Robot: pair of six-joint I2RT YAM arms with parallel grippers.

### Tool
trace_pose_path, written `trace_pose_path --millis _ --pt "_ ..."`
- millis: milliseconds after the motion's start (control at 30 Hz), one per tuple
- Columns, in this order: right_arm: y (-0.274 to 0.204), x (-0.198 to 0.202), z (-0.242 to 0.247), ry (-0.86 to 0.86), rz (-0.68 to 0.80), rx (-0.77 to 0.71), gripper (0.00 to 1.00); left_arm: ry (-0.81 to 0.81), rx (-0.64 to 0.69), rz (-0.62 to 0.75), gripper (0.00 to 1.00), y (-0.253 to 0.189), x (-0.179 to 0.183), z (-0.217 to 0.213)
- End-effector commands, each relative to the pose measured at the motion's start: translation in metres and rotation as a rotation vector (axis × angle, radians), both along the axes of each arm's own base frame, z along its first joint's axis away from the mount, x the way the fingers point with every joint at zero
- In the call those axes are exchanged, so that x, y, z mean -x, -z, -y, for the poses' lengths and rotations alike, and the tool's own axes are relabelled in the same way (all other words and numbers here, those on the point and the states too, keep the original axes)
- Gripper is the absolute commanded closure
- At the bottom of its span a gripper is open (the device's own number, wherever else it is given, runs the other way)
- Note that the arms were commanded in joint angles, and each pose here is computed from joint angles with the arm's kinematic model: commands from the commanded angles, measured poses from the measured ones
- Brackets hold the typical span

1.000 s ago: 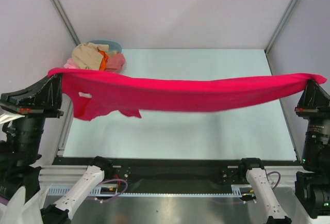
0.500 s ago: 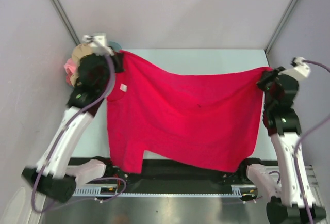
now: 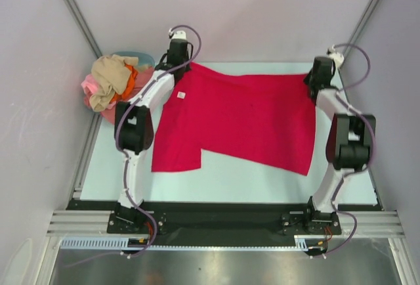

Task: Fold and stack the t-shirts
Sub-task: Flatten the tshirt out

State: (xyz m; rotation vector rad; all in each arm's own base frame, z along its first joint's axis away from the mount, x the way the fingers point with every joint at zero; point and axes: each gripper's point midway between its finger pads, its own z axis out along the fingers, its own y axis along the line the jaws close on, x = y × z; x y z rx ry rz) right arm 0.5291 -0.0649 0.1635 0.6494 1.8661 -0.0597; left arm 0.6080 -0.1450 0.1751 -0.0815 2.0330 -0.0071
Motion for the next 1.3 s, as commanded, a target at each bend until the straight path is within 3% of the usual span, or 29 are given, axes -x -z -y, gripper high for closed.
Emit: trace_pose_path --millis 0,33,67,133,167,233,267,333,367,433,467,500,533,600,767,833,1033,1167,1267 --pt "-0.030 -0.054 0.004 -0.042 0.040 0.019 0.81 -0.095 -0.049 0.032 0.69 -0.049 -0.008 -0.023" --pt "-0.042 -0.060 0.006 -0.063 -0.023 0.004 0.75 -0.092 -0.064 0.015 0.58 -0.052 -0.006 -0.024" --pt "-0.033 -0.060 0.008 -0.062 -0.080 -0.004 0.60 -0.098 -0.085 0.010 0.36 -0.055 -0.002 -0.027" --pt "-0.010 -0.052 0.018 -0.004 -0.210 -0.024 0.37 -0.109 -0.115 -0.035 0.23 -0.047 0.013 -0.035" --pt "-0.001 -0.044 0.024 0.031 -0.255 -0.031 0.31 -0.132 -0.109 -0.015 0.12 -0.065 0.025 -0.042" --pt "0.011 -0.022 0.029 0.064 -0.345 -0.039 0.24 -0.135 -0.108 -0.070 0.07 -0.056 0.050 -0.047" --pt "0.019 -0.011 0.032 0.086 -0.378 -0.063 0.23 -0.142 -0.057 -0.037 0.07 -0.080 0.067 -0.049" --pt "0.011 0.011 0.031 0.101 -0.396 -0.072 0.23 -0.148 -0.009 -0.062 0.09 -0.080 0.094 -0.052" --pt "0.032 0.032 0.027 0.113 -0.453 -0.095 0.23 -0.178 0.028 -0.120 0.12 -0.056 0.117 -0.055" --pt "0.019 0.055 0.017 0.098 -0.431 -0.135 0.23 -0.187 0.113 -0.099 0.12 -0.072 0.155 -0.060" --pt "0.016 0.065 0.013 0.094 -0.427 -0.152 0.24 -0.230 0.145 -0.180 0.14 -0.036 0.180 -0.064" --pt "0.038 0.089 0.005 0.108 -0.479 -0.190 0.24 -0.228 0.205 -0.161 0.15 -0.046 0.201 -0.065" --pt "0.022 0.100 -0.001 0.097 -0.440 -0.207 0.25 -0.256 0.224 -0.234 0.16 -0.012 0.222 -0.070" --pt "0.041 0.130 -0.020 0.077 -0.485 -0.237 0.27 -0.271 0.260 -0.254 0.20 -0.004 0.248 -0.075" --pt "0.028 0.183 -0.054 0.029 -0.448 -0.265 0.27 -0.386 0.280 -0.466 0.37 0.062 0.314 -0.095" --pt "0.040 0.203 -0.082 -0.038 -0.477 -0.284 0.27 -0.393 0.302 -0.536 0.38 0.087 0.337 -0.097" --pt "0.043 0.241 -0.104 -0.092 -0.504 -0.287 0.28 -0.487 0.315 -0.583 0.38 0.128 0.370 -0.122" --pt "0.052 0.261 -0.102 -0.081 -0.527 -0.298 0.28 -0.496 0.328 -0.595 0.46 0.136 0.376 -0.127" --pt "0.051 0.268 -0.100 -0.075 -0.526 -0.300 0.28 -0.501 0.347 -0.608 0.46 0.141 0.379 -0.124"
